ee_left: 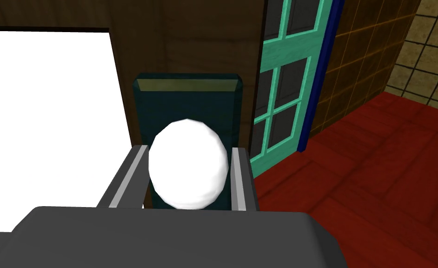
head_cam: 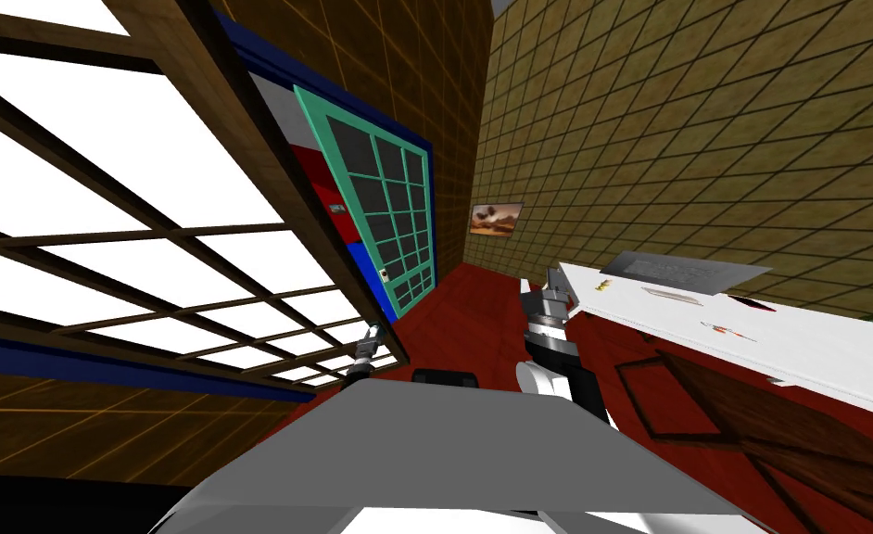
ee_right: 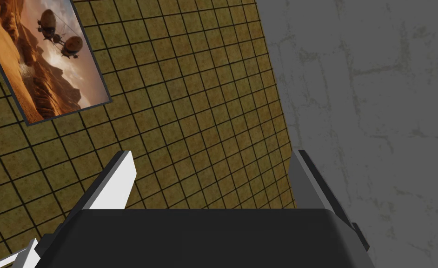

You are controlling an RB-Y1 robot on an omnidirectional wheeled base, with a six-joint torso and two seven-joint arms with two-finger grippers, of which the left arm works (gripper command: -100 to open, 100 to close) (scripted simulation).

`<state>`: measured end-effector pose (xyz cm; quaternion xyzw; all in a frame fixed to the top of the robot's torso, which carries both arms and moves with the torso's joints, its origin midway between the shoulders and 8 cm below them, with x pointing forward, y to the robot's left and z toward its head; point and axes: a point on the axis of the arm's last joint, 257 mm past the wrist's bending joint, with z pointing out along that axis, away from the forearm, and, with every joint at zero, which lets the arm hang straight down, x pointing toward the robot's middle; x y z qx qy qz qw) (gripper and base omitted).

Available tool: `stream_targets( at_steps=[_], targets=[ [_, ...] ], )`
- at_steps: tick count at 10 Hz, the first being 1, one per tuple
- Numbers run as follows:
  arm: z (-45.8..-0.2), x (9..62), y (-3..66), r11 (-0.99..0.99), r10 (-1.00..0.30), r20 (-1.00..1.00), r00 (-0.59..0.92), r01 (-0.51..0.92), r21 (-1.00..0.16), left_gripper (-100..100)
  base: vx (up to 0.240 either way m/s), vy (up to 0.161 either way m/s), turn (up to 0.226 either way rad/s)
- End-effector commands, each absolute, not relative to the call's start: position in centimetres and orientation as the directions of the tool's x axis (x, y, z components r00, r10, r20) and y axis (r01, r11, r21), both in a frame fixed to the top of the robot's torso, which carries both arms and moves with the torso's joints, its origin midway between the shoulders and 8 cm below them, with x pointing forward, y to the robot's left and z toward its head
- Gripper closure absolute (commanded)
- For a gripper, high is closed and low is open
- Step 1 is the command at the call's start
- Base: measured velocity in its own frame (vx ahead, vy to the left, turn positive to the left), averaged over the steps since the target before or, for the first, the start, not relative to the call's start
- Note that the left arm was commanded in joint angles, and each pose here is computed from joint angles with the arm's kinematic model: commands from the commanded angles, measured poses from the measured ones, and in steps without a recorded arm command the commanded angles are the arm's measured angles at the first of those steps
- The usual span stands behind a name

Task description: Pull the door open

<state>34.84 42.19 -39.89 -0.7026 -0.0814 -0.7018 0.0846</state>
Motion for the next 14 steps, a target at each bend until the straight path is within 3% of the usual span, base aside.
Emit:
stream_targets(
  at_steps=[1,14],
  targets=[
    [-39.9,34.3,41.9,-0.978,-0.002,1.000,0.003,0.210,-0.003,100,-0.223,0.023,-0.081],
    [-40.0,30.3,40.4,-0.998,-0.002,1.000,0.007,0.069,-0.003,100,-0.175,0.017,-0.076]
  ],
)
